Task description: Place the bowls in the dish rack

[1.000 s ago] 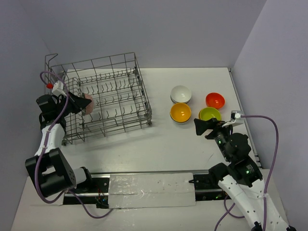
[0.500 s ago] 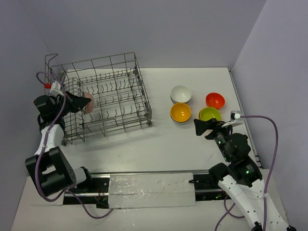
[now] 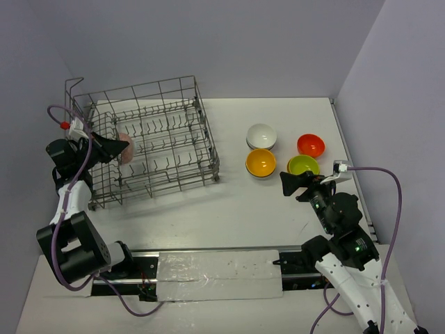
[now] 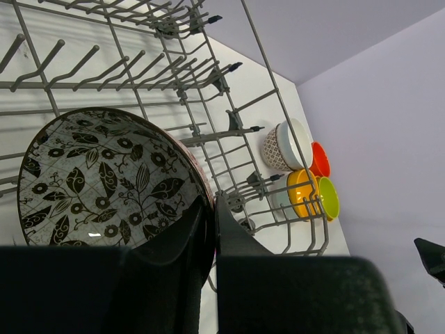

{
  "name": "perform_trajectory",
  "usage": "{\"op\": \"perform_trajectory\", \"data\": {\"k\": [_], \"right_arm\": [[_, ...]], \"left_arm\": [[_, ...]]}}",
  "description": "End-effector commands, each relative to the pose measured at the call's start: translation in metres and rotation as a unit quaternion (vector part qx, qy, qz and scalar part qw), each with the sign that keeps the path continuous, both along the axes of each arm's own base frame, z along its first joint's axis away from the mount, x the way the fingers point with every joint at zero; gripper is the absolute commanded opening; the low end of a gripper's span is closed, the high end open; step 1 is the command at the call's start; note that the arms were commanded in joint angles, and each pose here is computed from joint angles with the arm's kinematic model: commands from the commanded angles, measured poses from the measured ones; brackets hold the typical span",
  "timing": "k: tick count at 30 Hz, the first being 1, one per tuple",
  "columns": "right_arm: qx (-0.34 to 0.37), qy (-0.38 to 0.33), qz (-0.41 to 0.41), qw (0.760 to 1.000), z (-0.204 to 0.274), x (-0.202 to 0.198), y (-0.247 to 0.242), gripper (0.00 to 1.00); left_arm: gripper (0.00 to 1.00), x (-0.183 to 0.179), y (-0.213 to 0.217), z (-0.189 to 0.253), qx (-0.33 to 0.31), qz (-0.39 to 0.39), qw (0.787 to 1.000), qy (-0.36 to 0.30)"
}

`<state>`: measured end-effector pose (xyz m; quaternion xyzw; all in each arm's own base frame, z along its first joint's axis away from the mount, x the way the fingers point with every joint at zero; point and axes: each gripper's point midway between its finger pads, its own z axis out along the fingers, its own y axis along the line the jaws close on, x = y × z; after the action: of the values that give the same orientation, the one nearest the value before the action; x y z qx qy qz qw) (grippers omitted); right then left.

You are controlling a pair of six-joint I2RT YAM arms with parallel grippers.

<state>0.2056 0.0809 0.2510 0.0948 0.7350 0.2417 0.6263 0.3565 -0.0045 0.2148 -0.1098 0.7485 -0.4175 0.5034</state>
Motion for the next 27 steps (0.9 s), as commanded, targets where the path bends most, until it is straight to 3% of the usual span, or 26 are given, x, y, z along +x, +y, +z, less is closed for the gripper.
{"op": "perform_trajectory", "data": {"k": [1,12,27], "right_arm": [[0.003,-0.021,-0.005,1.0,0.011,0.0,-0.002,0.93],[0.004,-0.026,0.0,1.0,0.014,-0.001,-0.001,0.93],[0.006,-0.031,0.006,0.999,0.016,-0.003,0.001,0.93]], "left_arm": [[0.0,-0.01,-0.001,-0.031,-0.029,0.0,0.998,0.056],[0.0,-0.006,0.01,-0.05,-0.021,0.036,0.994,0.1],[0.0,-0.002,-0.012,-0.055,-0.026,-0.016,0.993,0.114]]}}
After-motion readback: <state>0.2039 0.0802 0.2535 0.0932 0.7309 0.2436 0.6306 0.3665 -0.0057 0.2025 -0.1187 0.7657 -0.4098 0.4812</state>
